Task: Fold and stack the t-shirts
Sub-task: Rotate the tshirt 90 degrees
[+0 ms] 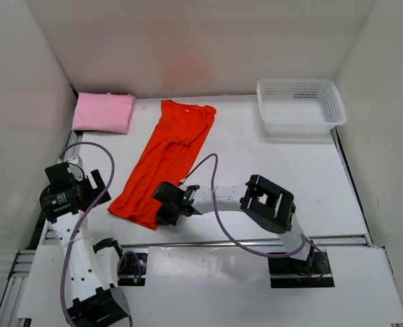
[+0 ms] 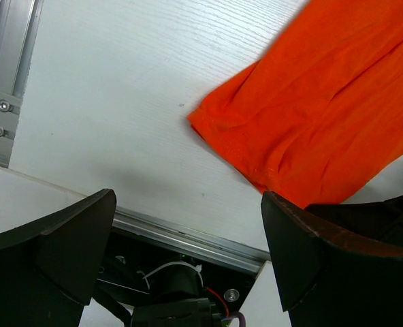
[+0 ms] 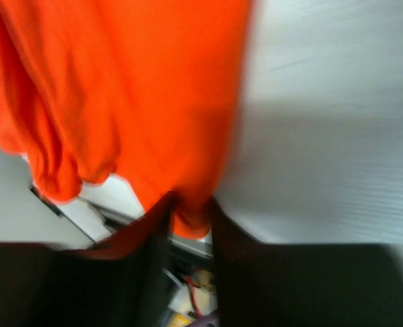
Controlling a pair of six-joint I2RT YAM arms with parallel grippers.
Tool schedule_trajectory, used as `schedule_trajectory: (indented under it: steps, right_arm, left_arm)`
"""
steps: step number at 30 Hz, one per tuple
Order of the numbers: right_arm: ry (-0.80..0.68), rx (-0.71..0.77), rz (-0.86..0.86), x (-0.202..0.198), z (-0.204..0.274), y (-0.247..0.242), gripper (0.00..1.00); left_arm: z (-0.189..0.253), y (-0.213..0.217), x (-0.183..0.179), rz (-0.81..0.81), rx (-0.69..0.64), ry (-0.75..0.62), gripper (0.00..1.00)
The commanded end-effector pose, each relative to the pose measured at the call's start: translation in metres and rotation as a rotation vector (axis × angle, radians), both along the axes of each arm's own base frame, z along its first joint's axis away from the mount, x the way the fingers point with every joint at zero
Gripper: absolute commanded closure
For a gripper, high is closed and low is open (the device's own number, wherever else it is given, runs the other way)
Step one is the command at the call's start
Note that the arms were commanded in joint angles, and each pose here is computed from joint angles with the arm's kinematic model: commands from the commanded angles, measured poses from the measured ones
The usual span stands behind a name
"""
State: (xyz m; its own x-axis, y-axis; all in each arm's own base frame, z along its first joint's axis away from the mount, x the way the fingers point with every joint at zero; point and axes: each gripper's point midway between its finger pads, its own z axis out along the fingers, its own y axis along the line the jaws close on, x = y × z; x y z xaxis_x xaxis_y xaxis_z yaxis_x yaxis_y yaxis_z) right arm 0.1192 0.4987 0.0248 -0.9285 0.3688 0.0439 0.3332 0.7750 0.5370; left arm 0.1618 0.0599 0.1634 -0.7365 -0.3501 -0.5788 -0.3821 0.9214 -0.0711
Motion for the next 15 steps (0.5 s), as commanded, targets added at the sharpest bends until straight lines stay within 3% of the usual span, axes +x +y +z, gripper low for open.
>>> schedule_trajectory:
  steps: [1, 7, 10, 15]
  right_arm:
    - [0.038, -0.029, -0.065, 0.01, -0.016, -0.008, 0.98]
    - [-0.015, -0.098, -0.059, 0.011, -0.011, -0.077, 1.0]
    - [-0.057, -0.148, 0.025, -0.006, -0.014, -0.123, 1.0]
    - [-0.092, -0.196, 0.186, -0.032, -0.02, -0.178, 1.0]
  left_arm:
    - [0.009, -0.003, 0.001, -0.009, -0.008, -0.029, 0.01]
    - [-0.002, -0.023, 0.004, -0.071, -0.122, -0.008, 0.02]
    - [-0.007, -0.046, 0.003, -0.132, -0.256, 0.044, 0.04]
    - [-0.02, -0.08, 0.006, -0.296, -0.345, 0.139, 0.08]
